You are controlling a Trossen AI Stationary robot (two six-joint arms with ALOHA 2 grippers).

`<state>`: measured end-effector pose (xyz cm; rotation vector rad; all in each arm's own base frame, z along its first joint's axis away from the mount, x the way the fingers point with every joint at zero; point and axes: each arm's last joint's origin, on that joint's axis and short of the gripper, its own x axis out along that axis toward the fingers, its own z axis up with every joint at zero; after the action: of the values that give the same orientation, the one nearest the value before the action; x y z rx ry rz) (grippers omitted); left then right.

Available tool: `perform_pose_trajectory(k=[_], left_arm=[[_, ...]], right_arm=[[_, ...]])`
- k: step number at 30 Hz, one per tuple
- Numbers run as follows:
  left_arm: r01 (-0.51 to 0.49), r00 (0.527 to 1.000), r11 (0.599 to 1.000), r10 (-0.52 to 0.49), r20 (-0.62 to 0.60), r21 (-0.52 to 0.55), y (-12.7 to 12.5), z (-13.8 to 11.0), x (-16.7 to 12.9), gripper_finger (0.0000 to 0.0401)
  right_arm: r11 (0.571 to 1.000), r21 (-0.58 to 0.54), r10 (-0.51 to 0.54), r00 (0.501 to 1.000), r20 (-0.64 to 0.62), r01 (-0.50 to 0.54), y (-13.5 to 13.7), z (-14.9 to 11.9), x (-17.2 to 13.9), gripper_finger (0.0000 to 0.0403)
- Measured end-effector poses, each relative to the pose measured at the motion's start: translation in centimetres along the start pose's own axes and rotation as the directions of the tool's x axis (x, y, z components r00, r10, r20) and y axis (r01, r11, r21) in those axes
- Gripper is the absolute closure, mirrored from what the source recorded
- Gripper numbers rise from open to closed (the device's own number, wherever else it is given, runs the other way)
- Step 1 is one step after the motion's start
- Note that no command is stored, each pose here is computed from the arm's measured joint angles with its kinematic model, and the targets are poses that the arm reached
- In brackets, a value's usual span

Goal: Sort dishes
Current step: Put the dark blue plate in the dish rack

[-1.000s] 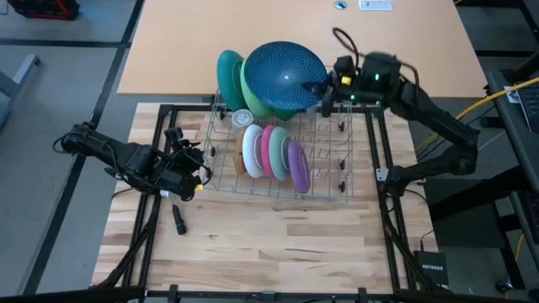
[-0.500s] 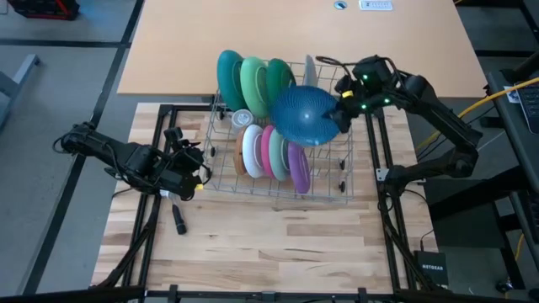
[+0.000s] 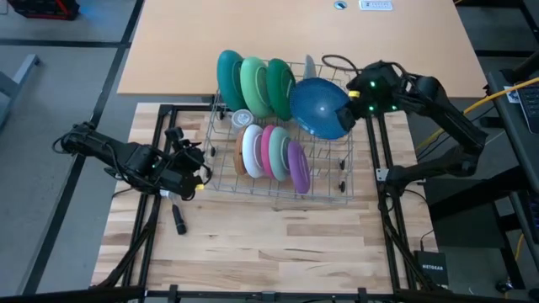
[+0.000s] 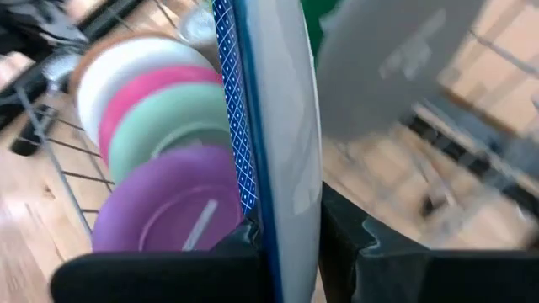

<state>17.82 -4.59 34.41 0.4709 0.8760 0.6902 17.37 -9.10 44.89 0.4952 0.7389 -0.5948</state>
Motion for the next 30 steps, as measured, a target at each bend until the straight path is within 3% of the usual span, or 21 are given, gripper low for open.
perform_pose_trajectory(k=[9,13,21,30], left_arm=[[0.017,0.998,0.999,-0.019,0.054,0.037,-0.3,0.8,0.0,0.0276],[0.017,0.998,0.999,-0.019,0.054,0.041,-0.3,0.8,0.0,0.0276],[0.017,0.998,0.999,-0.019,0.054,0.043,-0.3,0.8,0.0,0.0276],[0.016,0.998,0.999,-0.018,0.052,0.046,-0.3,0.8,0.0,0.0276]], right_arm=[[0.97,0.205,-0.099,0.982,-0.158,0.131,3.5,-3.8,-2.0,0.0361],[0.937,0.334,-0.062,0.988,-0.141,0.107,5.3,-4.7,-2.3,0.0361],[0.911,0.392,-0.049,0.978,-0.201,0.127,7.4,-5.5,-1.3,0.0361],[0.904,0.395,-0.075,0.97,-0.233,0.165,7.9,-5.2,0.0,0.0361]])
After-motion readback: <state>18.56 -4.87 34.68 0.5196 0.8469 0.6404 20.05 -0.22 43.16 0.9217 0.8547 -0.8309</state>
